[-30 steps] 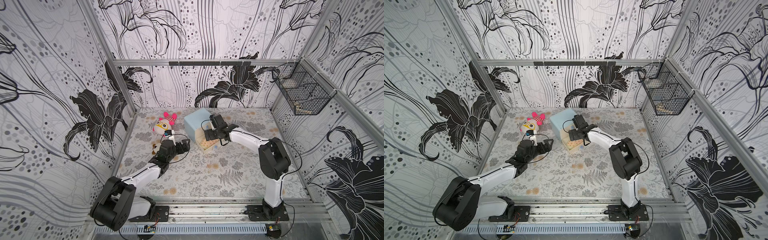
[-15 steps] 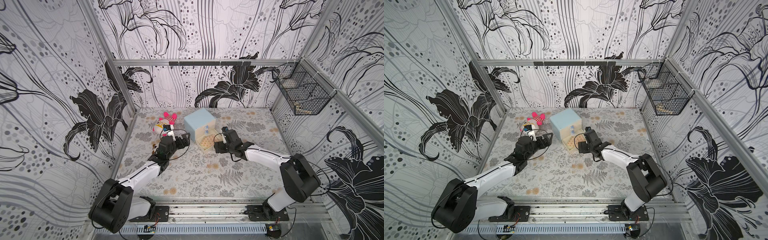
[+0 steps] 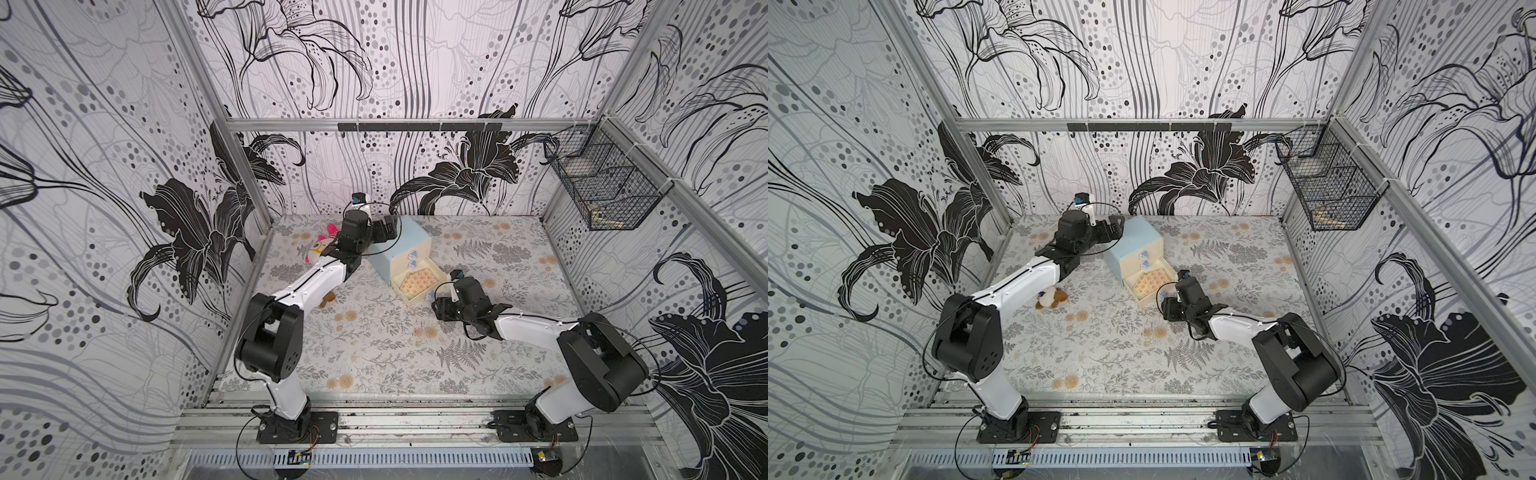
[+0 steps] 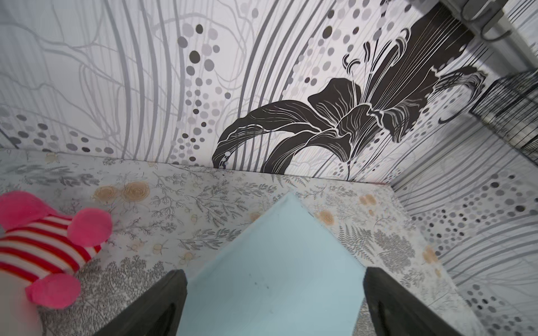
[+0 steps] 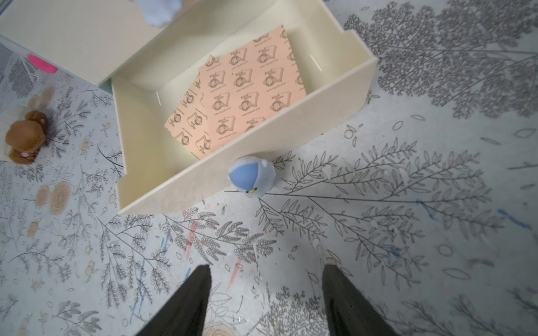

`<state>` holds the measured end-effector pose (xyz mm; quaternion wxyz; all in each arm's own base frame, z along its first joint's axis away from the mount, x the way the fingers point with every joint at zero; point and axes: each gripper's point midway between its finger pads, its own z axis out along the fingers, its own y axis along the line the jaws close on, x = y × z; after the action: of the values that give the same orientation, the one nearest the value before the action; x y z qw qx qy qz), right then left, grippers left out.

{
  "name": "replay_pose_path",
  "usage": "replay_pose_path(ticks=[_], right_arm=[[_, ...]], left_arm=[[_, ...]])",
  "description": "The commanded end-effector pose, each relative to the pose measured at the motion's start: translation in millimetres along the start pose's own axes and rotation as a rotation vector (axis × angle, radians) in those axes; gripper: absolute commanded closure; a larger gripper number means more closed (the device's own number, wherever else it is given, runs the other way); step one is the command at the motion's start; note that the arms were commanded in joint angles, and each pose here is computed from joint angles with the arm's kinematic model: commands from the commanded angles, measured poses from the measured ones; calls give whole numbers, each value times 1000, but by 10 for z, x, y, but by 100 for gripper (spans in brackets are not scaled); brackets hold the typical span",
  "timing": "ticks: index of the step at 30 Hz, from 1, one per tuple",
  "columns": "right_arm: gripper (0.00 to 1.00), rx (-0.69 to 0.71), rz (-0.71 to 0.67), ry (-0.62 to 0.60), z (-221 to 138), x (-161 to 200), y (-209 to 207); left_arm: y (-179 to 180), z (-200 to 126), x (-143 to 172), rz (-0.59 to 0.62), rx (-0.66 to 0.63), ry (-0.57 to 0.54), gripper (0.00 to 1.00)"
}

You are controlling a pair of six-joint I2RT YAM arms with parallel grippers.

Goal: Please put the sticky notes in the drawer by color
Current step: Close the drawer in the storage box.

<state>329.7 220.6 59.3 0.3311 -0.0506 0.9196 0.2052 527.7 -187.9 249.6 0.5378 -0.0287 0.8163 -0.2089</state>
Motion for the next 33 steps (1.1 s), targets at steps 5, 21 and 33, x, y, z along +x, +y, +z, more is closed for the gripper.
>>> replay_pose_path(ticks=[5,21,33], right_arm=[[37,-45,48,19,108,97,25],[68,34,36,11,440,-15,-70],[75,11,-54,-54,664,-435,127]], left_arm=[[-38,484,200,268,43,204,3],[258,800,611,381,-57,350,29],[184,825,900,395,10,408,32]])
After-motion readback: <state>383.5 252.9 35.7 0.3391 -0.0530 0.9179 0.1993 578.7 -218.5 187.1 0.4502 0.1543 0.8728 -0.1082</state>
